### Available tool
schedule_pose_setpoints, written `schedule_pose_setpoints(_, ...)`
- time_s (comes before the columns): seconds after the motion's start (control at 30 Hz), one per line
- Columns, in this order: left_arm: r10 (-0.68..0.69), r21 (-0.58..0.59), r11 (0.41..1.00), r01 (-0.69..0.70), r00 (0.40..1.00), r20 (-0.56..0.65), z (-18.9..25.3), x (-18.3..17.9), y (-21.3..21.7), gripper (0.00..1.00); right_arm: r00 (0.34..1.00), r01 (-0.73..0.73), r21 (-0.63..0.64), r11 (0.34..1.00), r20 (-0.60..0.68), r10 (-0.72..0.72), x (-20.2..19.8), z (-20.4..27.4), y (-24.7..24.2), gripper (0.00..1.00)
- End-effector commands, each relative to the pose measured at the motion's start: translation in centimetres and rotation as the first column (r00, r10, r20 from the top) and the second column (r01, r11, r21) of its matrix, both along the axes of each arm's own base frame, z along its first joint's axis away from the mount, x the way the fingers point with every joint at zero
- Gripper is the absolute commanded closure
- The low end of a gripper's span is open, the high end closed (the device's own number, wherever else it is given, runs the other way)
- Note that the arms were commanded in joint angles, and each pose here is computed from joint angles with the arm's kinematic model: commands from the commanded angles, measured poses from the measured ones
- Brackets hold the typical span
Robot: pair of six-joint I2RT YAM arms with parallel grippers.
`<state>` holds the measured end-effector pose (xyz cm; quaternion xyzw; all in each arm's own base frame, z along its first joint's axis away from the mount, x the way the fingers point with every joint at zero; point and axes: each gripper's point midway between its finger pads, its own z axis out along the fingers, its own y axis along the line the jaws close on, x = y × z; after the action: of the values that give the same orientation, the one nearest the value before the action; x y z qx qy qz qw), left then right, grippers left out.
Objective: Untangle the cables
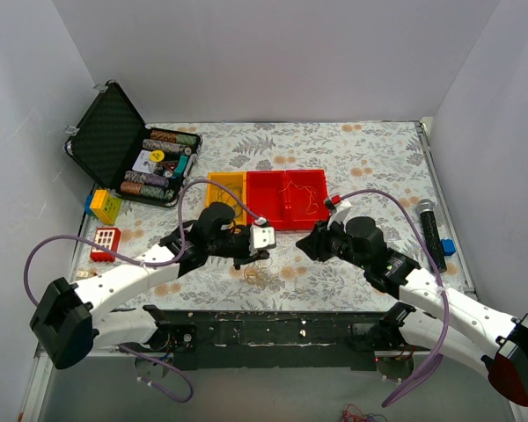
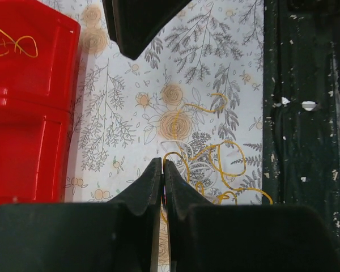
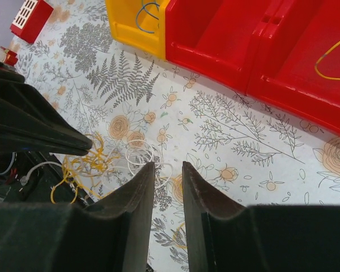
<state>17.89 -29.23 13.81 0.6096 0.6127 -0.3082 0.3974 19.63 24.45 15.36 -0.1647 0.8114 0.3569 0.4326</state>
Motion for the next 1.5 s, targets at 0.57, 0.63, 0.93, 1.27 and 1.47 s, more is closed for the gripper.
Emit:
schedule_pose_setpoints(0.57, -0.059, -0.271, 0.961, 0.061, 0.998, 0.014, 14.0, -2.2, -1.6, 1.0, 0.895, -0.35, 0.239, 0.906, 0.37, 0.249, -4.1, 11.2, 2.7, 0.31)
schedule_pose_setpoints(0.63, -0.058, -0.278, 0.959, 0.061, 0.998, 0.019, 14.3, -2.2, -1.5, 1.0, 0.891, -0.367, 0.243, 0.898, 0.371, 0.264, -4.3, 11.4, 3.0, 0.33)
schedule_pose_setpoints(0.93, -0.059, -0.29, 0.955, 0.063, 0.998, 0.024, 14.8, -2.6, -1.3, 1.0, 0.871, -0.448, 0.242, 0.861, 0.333, 0.36, -4.6, 10.8, 4.9, 0.41)
schedule_pose_setpoints(1.27, -0.056, -0.299, 0.952, 0.059, 0.998, 0.018, 14.5, -2.9, -1.1, 1.0, 0.878, -0.436, 0.28, 0.855, 0.341, 0.336, -4.1, 11.4, 5.3, 0.66)
schedule_pose_setpoints(1.47, -0.048, -0.303, 0.952, 0.05, 0.999, 0.015, 13.9, -2.9, -1.0, 1.0, 0.879, -0.441, 0.305, 0.844, 0.338, 0.337, -4.5, 11.7, 5.2, 0.68)
